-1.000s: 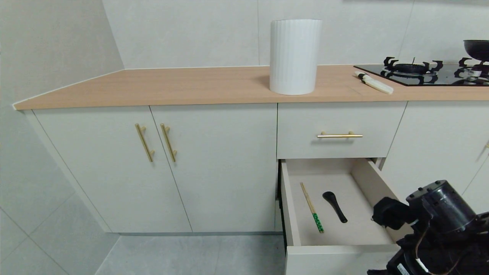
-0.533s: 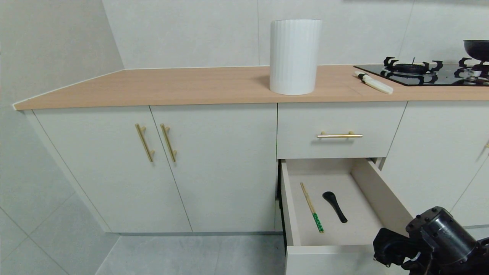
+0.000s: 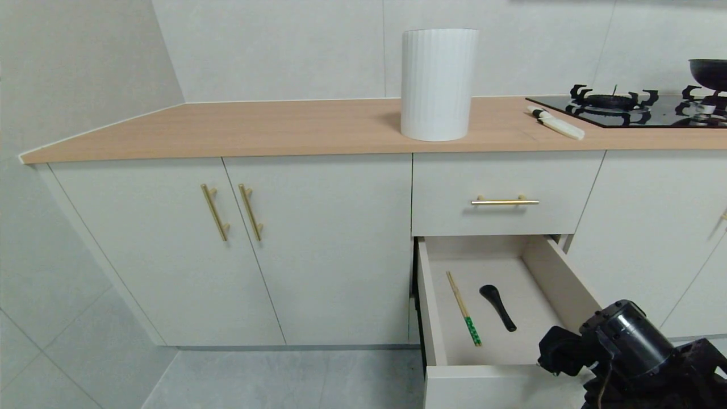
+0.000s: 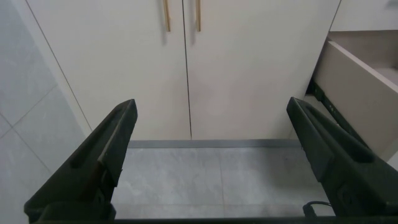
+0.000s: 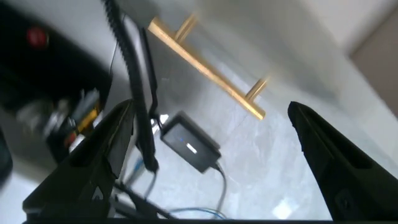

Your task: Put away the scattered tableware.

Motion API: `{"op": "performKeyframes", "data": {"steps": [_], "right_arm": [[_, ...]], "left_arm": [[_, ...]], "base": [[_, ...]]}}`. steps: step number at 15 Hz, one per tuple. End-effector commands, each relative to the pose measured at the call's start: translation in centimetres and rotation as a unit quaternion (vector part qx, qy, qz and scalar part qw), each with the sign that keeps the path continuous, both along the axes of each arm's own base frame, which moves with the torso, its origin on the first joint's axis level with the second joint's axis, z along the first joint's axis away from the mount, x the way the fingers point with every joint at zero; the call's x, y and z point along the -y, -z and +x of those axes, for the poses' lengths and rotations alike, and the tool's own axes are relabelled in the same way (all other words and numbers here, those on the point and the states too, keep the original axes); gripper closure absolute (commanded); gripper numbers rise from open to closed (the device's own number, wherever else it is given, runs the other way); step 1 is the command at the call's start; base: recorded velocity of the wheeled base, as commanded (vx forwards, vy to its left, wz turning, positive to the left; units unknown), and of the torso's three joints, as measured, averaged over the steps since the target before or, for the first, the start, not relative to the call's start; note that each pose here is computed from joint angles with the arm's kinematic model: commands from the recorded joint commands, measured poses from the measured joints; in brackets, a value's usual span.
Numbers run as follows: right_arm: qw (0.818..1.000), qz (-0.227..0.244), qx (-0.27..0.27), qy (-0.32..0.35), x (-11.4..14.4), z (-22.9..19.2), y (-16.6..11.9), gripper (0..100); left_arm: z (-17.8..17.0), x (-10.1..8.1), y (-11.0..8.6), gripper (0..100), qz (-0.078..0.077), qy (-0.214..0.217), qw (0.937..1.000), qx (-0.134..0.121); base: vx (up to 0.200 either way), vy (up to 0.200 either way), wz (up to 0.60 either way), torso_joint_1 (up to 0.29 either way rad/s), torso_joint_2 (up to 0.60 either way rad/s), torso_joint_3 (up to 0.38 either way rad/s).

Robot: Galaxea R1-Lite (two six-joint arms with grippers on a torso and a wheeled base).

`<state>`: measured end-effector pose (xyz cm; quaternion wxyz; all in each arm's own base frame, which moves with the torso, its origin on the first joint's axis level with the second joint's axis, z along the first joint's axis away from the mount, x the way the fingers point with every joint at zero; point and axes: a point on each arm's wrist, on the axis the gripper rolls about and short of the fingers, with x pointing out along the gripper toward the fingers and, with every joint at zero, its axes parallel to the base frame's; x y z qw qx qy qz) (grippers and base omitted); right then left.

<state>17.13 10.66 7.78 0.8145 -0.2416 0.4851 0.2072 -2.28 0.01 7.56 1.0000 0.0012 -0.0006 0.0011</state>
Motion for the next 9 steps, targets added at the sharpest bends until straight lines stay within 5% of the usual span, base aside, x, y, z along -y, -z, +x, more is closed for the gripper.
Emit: {"op": "performKeyframes", "data": {"steps": [1, 9], "right_arm": [[0.999, -0.014, -0.011, 0.029, -0.4, 1.2, 1.2, 0], [0.991, -0.005, 0.015, 0.134, -1.7, 4.6, 2.1, 0]], "left_arm": [[0.0, 0.0, 0.0, 0, 0.0, 0.0, 1.0, 0.0], [0.0, 0.0, 0.0, 0, 0.0, 0.0, 1.0, 0.0]], "base": [[0.0, 0.0, 0.0, 0.0, 0.0, 0.0], [0.0, 0.0, 0.0, 0.0, 0.0, 0.0]]}}
